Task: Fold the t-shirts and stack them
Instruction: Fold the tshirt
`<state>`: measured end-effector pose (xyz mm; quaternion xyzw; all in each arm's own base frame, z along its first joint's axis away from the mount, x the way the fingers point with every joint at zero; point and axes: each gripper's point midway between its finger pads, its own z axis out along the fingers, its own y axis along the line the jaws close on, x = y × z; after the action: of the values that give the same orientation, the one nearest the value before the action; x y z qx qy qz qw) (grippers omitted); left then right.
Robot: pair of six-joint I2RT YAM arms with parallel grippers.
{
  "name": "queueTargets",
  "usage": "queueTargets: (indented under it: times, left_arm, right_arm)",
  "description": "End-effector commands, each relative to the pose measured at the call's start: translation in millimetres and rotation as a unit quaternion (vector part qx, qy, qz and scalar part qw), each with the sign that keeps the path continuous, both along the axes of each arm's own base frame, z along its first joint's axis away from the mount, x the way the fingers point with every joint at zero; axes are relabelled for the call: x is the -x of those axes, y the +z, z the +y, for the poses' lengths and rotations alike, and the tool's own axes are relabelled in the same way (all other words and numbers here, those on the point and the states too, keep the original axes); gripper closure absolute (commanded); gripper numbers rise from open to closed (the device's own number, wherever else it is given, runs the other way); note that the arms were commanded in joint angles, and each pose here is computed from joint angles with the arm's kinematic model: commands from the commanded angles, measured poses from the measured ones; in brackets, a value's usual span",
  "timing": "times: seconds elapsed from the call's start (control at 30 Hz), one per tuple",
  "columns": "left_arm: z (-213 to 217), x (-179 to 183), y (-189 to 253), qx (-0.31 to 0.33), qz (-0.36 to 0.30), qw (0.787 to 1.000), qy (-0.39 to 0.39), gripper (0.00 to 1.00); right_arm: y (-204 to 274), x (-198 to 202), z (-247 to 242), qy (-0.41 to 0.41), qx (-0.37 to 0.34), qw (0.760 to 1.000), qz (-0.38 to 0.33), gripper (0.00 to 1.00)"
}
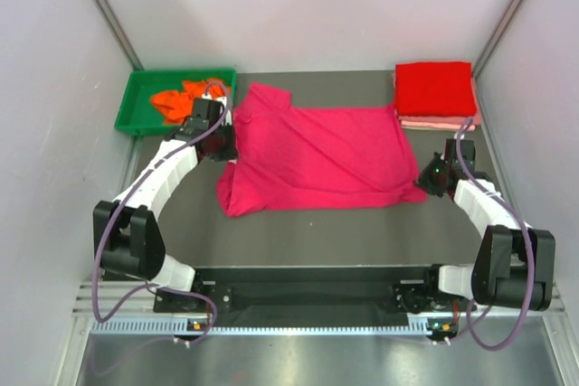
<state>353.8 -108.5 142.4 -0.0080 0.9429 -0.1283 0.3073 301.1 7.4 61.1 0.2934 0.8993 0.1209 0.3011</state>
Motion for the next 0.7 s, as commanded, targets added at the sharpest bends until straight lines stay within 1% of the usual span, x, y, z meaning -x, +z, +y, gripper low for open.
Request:
queueTargets:
  times: [0.0,0.13,0.27,0.33,0.4,0.5,0.67]
  left_arm:
    - [0.3,-28.0,22.9,0.006,-0.048,0.999,0.019,1.00]
    - [9.1,-39.6,24.8,-0.017,-0.061,0.998,0.031,1.00]
    - [9.8,-54.4,33.7,-0.017,-0.084,0.996,0.035,1.00]
    - [10.1,-58.4,31.2,-0.018,-0.081,0.996,0.041,1.00]
    - [17.9,-61.3,33.1,-0.036,-0.083,0.995,0.053,1.00]
    - [19.9,-65.2,34.0,-0.040,-0.097,0.993,0.053,1.00]
    - [21.0,-70.2,28.4,-0.050,-0.096,0.993,0.046,1.00]
  right_arm:
    - [20.5,-24.2,0.5,0.020,0.006,0.999,-0.040,1.00]
    - [24.5,-29.5,-8.4,0.016,0.030,0.999,-0.035,1.00]
    - [29.0,-37.2,-12.9,0.014,0.042,0.998,-0.048,1.00]
    - [26.7,-39.2,-15.1,0.008,0.045,0.998,-0.049,1.00]
    - [23.3,-39.3,-19.0,0.003,0.054,0.998,-0.044,1.00]
    - [22.3,-42.2,-19.8,0.004,0.057,0.997,-0.047,1.00]
    - [25.9,-53.6,-18.1,0.009,0.053,0.996,-0.065,1.00]
